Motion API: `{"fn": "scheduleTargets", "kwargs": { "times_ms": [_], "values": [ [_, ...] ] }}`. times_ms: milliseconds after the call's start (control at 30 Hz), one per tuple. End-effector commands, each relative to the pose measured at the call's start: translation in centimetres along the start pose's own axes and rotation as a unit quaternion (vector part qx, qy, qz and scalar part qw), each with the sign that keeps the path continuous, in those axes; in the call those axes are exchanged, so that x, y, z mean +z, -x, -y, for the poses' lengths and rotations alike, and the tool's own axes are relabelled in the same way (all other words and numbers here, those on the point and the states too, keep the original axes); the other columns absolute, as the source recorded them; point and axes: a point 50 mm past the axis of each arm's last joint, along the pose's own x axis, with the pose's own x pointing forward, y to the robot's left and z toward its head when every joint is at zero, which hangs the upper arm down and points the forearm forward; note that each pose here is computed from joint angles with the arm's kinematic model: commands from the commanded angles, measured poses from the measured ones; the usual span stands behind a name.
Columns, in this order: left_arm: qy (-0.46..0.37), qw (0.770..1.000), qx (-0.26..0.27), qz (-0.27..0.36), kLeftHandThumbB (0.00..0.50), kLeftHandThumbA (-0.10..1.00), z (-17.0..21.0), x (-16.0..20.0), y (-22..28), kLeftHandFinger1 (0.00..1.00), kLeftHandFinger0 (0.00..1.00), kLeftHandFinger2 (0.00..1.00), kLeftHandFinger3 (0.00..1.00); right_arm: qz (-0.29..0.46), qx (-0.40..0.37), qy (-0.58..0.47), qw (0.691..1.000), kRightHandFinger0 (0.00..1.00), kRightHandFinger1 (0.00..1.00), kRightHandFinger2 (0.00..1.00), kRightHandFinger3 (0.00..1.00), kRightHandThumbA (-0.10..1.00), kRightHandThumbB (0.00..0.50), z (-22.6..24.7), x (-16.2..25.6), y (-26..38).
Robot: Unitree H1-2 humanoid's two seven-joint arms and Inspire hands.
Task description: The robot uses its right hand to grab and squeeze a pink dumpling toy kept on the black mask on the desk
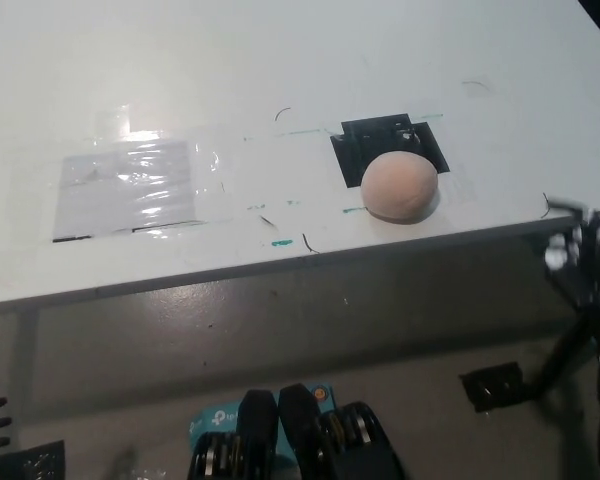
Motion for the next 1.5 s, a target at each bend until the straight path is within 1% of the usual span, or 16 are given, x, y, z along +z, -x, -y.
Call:
{"fn": "scheduleTargets", "kwargs": {
  "times_ms": [0, 67, 100, 133, 167, 300, 333, 400, 500, 533, 700, 800, 833, 867, 1300, 1467],
  "values": [
    [0.006, 1.0, -0.003, 0.013, 0.078, 1.0, -0.2, 1.4, 0.0, 0.72, 0.73, 0.77, 0.82, 0.077, 0.005, -0.005, 0.997, 0.15, 0.18, 0.31, 0.73, -0.06, 0.168, -1.1, 6.3, -3.9],
    [0.007, 1.0, -0.003, 0.011, 0.087, 1.0, -0.2, 1.4, 0.0, 0.72, 0.74, 0.78, 0.83, 0.101, 0.021, 0.011, 0.995, 0.17, 0.2, 0.33, 0.78, -0.05, 0.156, -1.4, 7.2, -4.7],
    [0.005, 1.0, -0.002, 0.01, 0.095, 1.0, -0.1, 1.4, -0.1, 0.72, 0.73, 0.79, 0.83, 0.104, 0.036, 0.006, 0.994, 0.26, 0.27, 0.43, 0.92, 0.03, 0.21, -2.0, 8.0, -5.5],
    [0.004, 1.0, -0.002, 0.01, 0.09, 1.0, -0.1, 1.4, -0.1, 0.73, 0.73, 0.79, 0.83, 0.102, 0.059, 0.021, 0.993, 0.37, 0.38, 0.54, 1.0, 0.11, 0.228, -2.6, 8.9, -6.3],
    [0.0, 1.0, -0.004, 0.011, 0.085, 1.0, -0.1, 1.4, -0.1, 0.72, 0.73, 0.8, 0.84, 0.105, 0.074, 0.037, 0.991, 0.41, 0.43, 0.59, 1.0, 0.16, 0.24, -3.0, 9.4, -6.6],
    [0.003, 1.0, -0.007, 0.012, 0.082, 1.0, -0.1, 1.6, -0.2, 0.73, 0.74, 0.8, 0.84, 0.113, 0.115, 0.062, 0.985, 0.48, 0.5, 0.67, 1.0, 0.22, 0.294, -4.3, 10.5, -7.5],
    [0.003, 1.0, -0.008, 0.013, 0.084, 1.0, -0.1, 1.6, -0.2, 0.73, 0.72, 0.79, 0.84, 0.112, 0.132, 0.075, 0.982, 0.62, 0.65, 0.78, 1.0, 0.26, 0.305, -4.7, 10.7, -7.7],
    [0.002, 1.0, -0.01, 0.012, 0.088, 1.0, -0.1, 1.6, -0.2, 0.72, 0.71, 0.81, 0.87, 0.104, 0.165, 0.123, 0.973, 1.0, 1.0, 1.0, 1.0, 0.39, 0.368, -6.1, 11.1, -8.0],
    [0.001, 1.0, -0.01, 0.013, 0.1, 1.0, -0.2, 1.7, -0.3, 0.71, 0.7, 0.8, 0.87, 0.109, 0.176, 0.146, 0.967, 1.0, 1.0, 1.0, 1.0, 0.4, 0.378, -7.0, 11.0, -8.3],
    [0.0, 1.0, -0.006, 0.013, 0.084, 1.0, -0.2, 1.7, -0.2, 0.7, 0.69, 0.79, 0.86, 0.112, 0.18, 0.154, 0.965, 1.0, 1.0, 1.0, 1.0, 0.38, 0.366, -7.6, 10.9, -8.6],
    [-0.003, 1.0, -0.007, 0.013, 0.095, 1.0, -0.2, 1.8, -0.2, 0.71, 0.7, 0.82, 0.87, 0.103, 0.179, 0.172, 0.963, 1.0, 1.0, 1.0, 1.0, 0.45, 0.405, -9.4, 10.3, -9.9],
    [-0.004, 1.0, -0.008, 0.014, 0.096, 1.0, -0.1, 1.8, -0.1, 0.71, 0.71, 0.82, 0.88, 0.079, 0.18, 0.183, 0.963, 1.0, 1.0, 1.0, 1.0, 0.53, 0.42, -9.9, 9.8, -10.2],
    [-0.005, 1.0, -0.009, 0.012, 0.094, 1.0, -0.1, 1.7, -0.1, 0.72, 0.71, 0.81, 0.87, 0.056, 0.181, 0.205, 0.96, 1.0, 1.0, 1.0, 1.0, 0.61, 0.447, -10.6, 9.2, -10.2],
    [-0.004, 1.0, -0.009, 0.012, 0.08, 1.0, -0.1, 1.7, 0.0, 0.73, 0.73, 0.81, 0.87, 0.051, 0.177, 0.229, 0.956, 1.0, 1.0, 1.0, 1.0, 0.64, 0.453, -11.1, 8.9, -10.2],
    [-0.012, 0.999, -0.009, 0.029, 0.057, 1.0, 0.0, 3.3, -0.5, 0.72, 0.71, 0.79, 0.87, -0.016, 0.159, 0.218, 0.963, 1.0, 1.0, 1.0, 1.0, 0.62, 0.486, -14.8, 3.3, -10.7],
    [-0.012, 0.999, -0.007, 0.029, 0.096, 1.0, -0.3, 3.6, -0.8, 0.71, 0.73, 0.79, 0.87, -0.034, 0.177, 0.225, 0.958, 1.0, 1.0, 1.0, 1.0, 0.57, 0.479, -16.9, 0.8, -8.9]
  ]
}}
